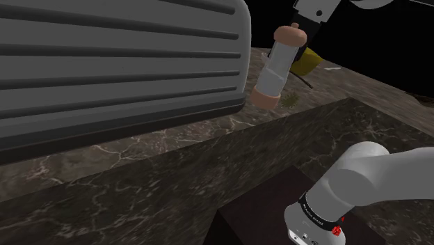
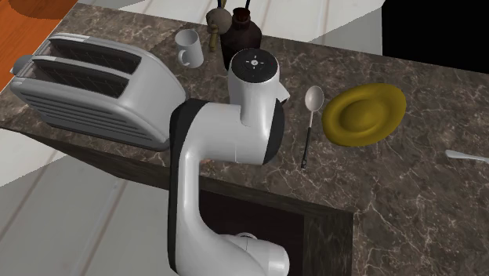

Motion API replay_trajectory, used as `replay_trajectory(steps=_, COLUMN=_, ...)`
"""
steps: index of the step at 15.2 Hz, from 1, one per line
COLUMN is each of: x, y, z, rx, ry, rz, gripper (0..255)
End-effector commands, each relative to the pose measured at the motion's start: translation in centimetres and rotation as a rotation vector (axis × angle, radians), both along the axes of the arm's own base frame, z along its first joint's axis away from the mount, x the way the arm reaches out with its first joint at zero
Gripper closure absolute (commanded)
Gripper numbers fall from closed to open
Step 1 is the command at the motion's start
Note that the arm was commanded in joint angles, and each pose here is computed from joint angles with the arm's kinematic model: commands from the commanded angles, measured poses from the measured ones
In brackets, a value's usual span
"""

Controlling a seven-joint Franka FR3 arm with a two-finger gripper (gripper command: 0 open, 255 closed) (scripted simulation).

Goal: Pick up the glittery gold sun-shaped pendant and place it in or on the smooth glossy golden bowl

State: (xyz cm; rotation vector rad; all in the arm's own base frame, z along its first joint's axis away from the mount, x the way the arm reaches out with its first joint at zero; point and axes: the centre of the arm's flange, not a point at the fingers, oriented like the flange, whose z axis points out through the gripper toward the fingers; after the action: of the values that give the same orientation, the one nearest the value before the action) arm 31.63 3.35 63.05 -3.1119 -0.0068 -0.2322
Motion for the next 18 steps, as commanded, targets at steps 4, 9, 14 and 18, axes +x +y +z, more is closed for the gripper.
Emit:
replay_trajectory(steps=4, x=-3.3, y=2.1, z=1.0, rx=0.016, ry=-0.100, rz=0.265, gripper=0)
replay_trajectory(steps=9, x=-9.8, y=3.5, z=1.8, rx=0.044, ry=-0.266, rz=0.705, gripper=0)
replay_trajectory(steps=14, x=-16.0, y=2.0, z=1.6, rx=0.070, ry=-0.425, rz=1.125, gripper=0)
replay_trajectory(steps=18, x=-15.3, y=2.9, z=-0.2, rx=0.070, ry=-0.425, rz=1.125, gripper=0)
